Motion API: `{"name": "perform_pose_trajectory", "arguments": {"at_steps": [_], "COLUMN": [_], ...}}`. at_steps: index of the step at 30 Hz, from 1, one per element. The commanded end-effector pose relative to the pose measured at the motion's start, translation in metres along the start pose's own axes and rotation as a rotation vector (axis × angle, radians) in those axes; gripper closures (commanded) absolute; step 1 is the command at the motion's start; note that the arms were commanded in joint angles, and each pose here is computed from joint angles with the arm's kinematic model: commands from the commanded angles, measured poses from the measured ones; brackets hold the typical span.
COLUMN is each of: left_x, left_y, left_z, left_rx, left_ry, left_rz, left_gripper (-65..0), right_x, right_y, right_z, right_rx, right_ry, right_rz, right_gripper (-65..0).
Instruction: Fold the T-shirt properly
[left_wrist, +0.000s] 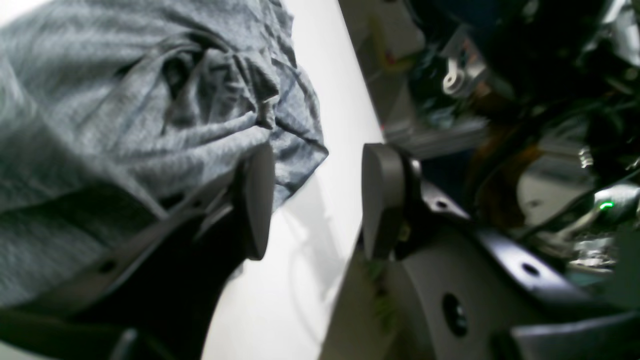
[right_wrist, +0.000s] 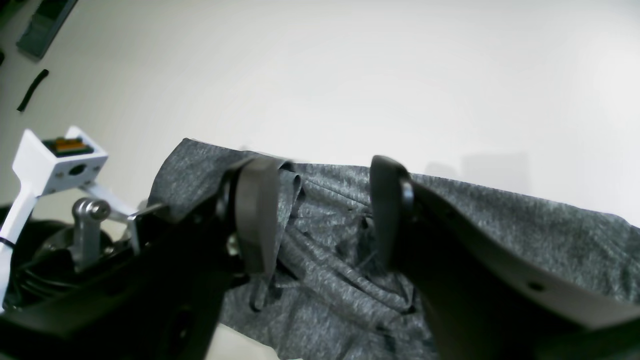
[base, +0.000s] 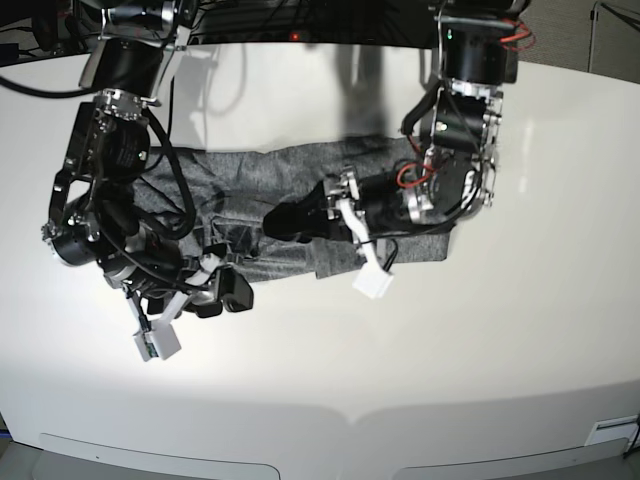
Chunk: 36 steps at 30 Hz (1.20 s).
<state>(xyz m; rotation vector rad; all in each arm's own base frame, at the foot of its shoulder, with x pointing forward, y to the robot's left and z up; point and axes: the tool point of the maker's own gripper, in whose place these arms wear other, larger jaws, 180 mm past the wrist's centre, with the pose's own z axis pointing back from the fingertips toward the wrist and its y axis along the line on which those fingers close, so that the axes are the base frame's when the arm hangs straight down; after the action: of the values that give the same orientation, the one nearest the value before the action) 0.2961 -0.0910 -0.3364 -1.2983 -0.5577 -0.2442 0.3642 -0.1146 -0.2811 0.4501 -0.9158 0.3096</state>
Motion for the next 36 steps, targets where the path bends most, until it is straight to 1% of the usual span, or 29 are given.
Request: {"name": "perform_pose_trajectory", "arguments": {"at_steps": [1,5,8,10,13,17,18,21,22,23,25,27,29,31,34,36], "left_x": [0.022,0.040,0.049,0.058,0.077,0.091,0.092,0.093,0.095,0.097,0.104,0.115,0.120,0.123,0.123,0.124], "left_y": [-0.010,-0.018,-0.026,-0.032,-0.040,-0.045,-0.045,-0.046,-0.047,-0.047,-0.046,-0.053,-0.057,-0.057,-0.056,-0.056], "left_z": [0.000,-0.001,0.000,0.002,0.004,0.007,0.007,0.009,0.010,0.012,0.018,0.024,0.029,0.033,0.036,0.036], "left_rx": [-0.022,-0.026,-0.023,-0.016,0.014,0.052,0.059,0.078,0.089,0.110,0.175,0.198,0.223,0.240,0.249,0.247], "left_ry": [-0.030,0.032,0.117,0.150,0.132,0.108,0.104,0.110,0.108,0.109,0.110,0.070,0.061,0.060,0.063,0.059], "left_rz": [-0.051,-0.128,-0.203,-0.261,-0.341,-0.408,-0.415,-0.441,-0.462,-0.498,-0.558,-0.608,-0.646,-0.666,-0.673,-0.673], "left_gripper": [-27.7,-27.7,-27.7,-27.7,-27.7,-27.7,-27.7,-26.6,-24.7,-22.4,-18.8,-18.9,-18.9,-18.9,-18.9,-18.9], "right_x": [0.022,0.031,0.033,0.034,0.035,0.023,0.021,0.006,-0.001,-0.010,-0.026,-0.041,-0.057,-0.074,-0.093,-0.104], "right_y": [0.004,0.002,-0.014,-0.033,-0.065,-0.108,-0.115,-0.132,-0.137,-0.141,-0.151,-0.161,-0.171,-0.183,-0.200,-0.209], "right_z": [0.003,0.005,0.008,0.016,0.038,0.077,0.087,0.110,0.115,0.118,0.121,0.121,0.117,0.116,0.118,0.121], "right_rx": [0.016,0.009,-0.066,-0.135,-0.228,-0.338,-0.350,-0.393,-0.407,-0.422,-0.445,-0.454,-0.450,-0.464,-0.473,-0.482], "right_ry": [-0.075,-0.119,-0.113,-0.112,-0.130,-0.080,-0.070,-0.014,0.011,0.042,0.098,0.136,0.170,0.203,0.215,0.218], "right_rz": [0.035,0.051,0.069,0.064,0.013,0.015,0.017,0.030,0.032,0.030,0.002,-0.047,-0.101,-0.158,-0.244,-0.285], "right_gripper": [-30.2,-30.2,-30.2,-30.2,-30.2,-30.2,-31.6,-42.9,-44.2,-44.1,-44.1,-44.1,-44.1,-44.1,-44.1,-44.1]}}
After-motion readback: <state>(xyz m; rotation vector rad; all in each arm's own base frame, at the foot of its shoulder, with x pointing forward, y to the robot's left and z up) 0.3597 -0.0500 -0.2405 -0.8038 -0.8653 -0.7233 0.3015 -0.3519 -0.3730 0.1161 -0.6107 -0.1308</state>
